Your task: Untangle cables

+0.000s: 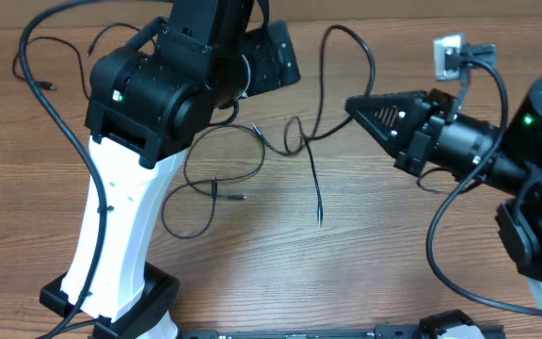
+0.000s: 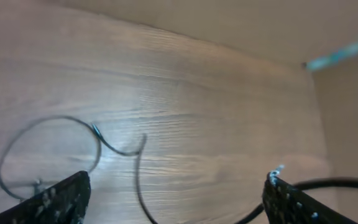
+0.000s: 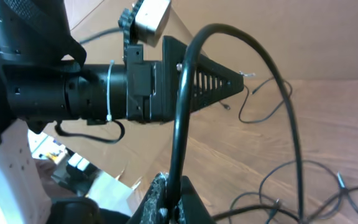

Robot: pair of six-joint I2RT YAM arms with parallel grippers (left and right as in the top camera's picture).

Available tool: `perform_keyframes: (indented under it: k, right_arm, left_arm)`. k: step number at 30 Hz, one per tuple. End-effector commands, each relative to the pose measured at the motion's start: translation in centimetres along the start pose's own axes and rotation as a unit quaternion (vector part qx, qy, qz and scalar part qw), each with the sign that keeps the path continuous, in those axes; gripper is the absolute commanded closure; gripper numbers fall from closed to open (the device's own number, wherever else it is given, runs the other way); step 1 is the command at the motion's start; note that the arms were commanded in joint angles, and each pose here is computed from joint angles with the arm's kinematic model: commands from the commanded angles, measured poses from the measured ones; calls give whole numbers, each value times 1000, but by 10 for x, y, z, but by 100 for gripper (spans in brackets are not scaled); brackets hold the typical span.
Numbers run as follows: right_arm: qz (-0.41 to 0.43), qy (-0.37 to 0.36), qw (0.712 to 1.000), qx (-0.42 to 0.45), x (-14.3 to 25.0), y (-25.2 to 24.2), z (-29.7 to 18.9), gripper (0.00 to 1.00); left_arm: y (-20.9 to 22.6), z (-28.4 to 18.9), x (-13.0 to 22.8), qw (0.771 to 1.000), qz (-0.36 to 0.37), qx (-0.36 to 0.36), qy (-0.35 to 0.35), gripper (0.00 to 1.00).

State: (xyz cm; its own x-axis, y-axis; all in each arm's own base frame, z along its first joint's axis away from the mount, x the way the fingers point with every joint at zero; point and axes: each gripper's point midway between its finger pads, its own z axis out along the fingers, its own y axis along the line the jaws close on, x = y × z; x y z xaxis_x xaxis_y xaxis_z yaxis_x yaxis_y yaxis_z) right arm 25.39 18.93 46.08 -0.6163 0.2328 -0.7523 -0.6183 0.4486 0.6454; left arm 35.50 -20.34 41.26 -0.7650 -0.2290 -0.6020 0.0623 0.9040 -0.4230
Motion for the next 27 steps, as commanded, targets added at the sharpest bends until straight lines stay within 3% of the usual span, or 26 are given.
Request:
perform_keyframes:
  k: [1, 6, 13, 23, 27]
  right_arm:
    - [13, 20, 999, -33, 6, 12, -1, 96]
    - [36, 34, 997, -57, 9, 20, -2, 96]
    - [59, 7, 996, -62, -7, 23, -7, 96]
    - [69, -21, 993, -88, -30, 31, -18, 96]
    - [72, -30, 992, -97, -36, 36, -20, 96]
  left_arm:
    - [-27, -3, 13, 984, 154, 82, 30, 10]
    - [-53, -5, 43, 950, 239, 183, 88, 6]
    - [-48, 10, 80, 910, 307, 222, 170, 0]
    - [-53, 43, 89, 897, 311, 242, 202, 0]
    - [-69, 47, 100, 868, 327, 307, 215, 1]
